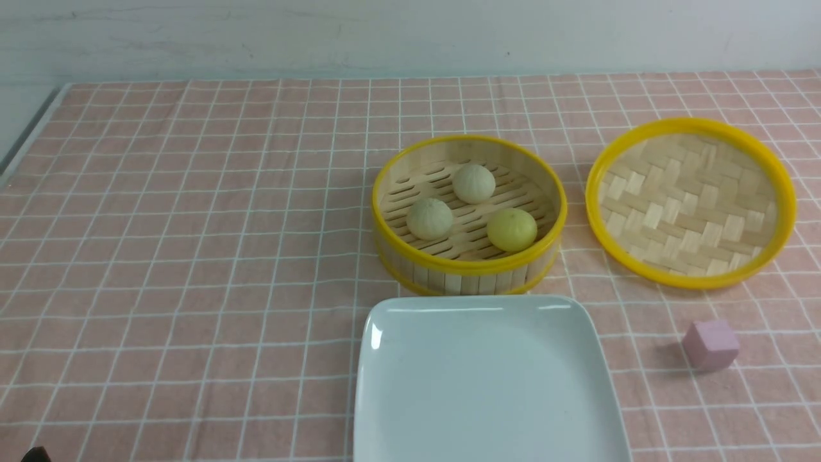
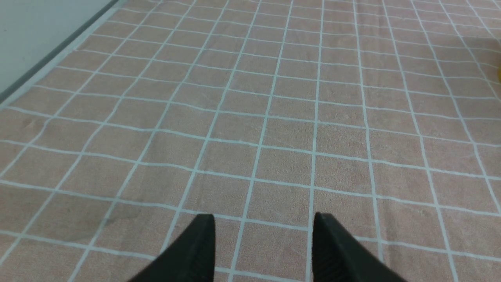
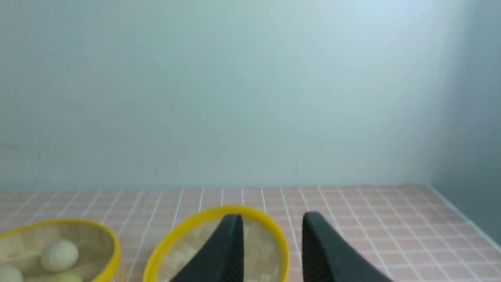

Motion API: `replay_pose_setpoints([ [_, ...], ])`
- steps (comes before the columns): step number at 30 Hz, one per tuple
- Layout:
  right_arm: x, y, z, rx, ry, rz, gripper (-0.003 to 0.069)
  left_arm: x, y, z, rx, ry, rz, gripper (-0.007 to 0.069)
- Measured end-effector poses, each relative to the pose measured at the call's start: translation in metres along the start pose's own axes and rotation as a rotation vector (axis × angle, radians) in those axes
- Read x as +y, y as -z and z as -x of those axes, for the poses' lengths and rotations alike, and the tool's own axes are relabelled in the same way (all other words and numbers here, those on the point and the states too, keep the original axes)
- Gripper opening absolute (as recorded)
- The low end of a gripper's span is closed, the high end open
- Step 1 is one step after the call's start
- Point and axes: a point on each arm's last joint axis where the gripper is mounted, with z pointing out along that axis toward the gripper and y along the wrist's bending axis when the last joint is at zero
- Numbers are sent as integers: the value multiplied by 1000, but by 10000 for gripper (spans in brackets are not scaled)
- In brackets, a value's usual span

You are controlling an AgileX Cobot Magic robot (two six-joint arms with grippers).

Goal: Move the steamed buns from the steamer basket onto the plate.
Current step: Use the right arm to grab the steamed stuffed bun that is closest to it

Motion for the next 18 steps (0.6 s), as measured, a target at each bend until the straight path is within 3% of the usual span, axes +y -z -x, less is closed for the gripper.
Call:
replay_pose_setpoints([
  [5, 1, 29, 43, -122, -13, 7, 241, 0, 0, 0, 0, 0, 0, 365],
  [18, 3, 32, 52, -202, -66, 35, 241, 0, 0, 0, 0, -11, 2, 365],
])
